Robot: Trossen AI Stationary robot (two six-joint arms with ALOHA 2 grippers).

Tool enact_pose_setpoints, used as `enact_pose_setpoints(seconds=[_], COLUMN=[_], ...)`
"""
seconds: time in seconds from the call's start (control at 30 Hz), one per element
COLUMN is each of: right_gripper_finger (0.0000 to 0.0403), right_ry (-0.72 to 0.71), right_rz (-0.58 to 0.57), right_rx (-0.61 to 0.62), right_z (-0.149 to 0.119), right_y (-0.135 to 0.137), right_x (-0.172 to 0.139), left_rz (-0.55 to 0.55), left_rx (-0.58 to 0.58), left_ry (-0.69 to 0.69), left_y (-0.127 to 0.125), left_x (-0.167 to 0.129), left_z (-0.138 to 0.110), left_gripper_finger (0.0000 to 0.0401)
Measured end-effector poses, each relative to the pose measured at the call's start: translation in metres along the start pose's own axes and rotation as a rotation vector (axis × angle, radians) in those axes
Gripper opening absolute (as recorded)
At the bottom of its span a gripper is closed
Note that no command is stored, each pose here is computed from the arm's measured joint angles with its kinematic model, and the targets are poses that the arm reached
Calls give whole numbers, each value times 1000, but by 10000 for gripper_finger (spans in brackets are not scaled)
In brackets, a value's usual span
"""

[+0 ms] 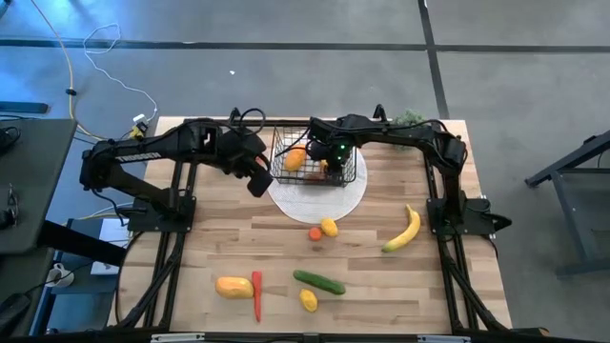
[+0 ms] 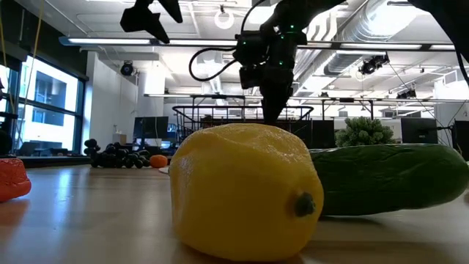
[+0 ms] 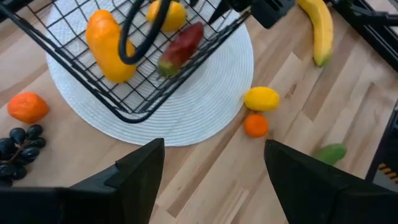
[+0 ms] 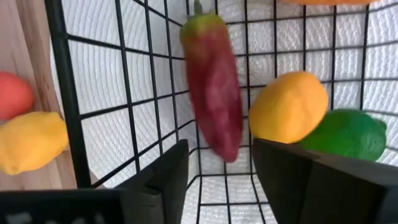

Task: Build produce basket
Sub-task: Put the green cucumber into the wire basket

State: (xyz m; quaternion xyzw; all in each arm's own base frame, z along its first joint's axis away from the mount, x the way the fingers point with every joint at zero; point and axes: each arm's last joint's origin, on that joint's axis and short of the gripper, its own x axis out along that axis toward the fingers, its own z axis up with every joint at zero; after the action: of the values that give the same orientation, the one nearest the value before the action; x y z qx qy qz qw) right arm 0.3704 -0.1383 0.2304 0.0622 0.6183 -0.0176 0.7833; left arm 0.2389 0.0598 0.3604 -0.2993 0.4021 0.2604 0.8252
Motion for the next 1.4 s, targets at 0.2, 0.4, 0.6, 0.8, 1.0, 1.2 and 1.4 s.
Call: enact_pose_setpoints(seconds=[0.2,0.4,0.6,0.8,1.0,1.2,1.4], right_gripper_finger=[171,171,171,171,171,171,171], right_ry=[37,-2,-111,-186,-246,-312,-387], right_rz=[8,-7,-77,-78,-40,-95,-99], right_rx=[57,128,258,407,501,657,746], right_z=[-4,-5,-8,-17,-23,-34,-51], right_y=[1,3,6,18,43,67,87], right_x=[0,-15,-48,-79,-102,-124,-152], left_rz=[-10,-30,-47,-77,-37,-61,-164], left_rx=[18,67,-83,-71,128,337,480], left_ry=[6,15,29,47,53,50,-45], left_y=[-5,-17,-34,-52,-63,-73,-84], left_x=[0,-2,-5,-7,2,20,40], left_z=[-3,-13,-27,-47,-69,-85,-94], left_gripper_finger=[266,266,266,266,266,266,266])
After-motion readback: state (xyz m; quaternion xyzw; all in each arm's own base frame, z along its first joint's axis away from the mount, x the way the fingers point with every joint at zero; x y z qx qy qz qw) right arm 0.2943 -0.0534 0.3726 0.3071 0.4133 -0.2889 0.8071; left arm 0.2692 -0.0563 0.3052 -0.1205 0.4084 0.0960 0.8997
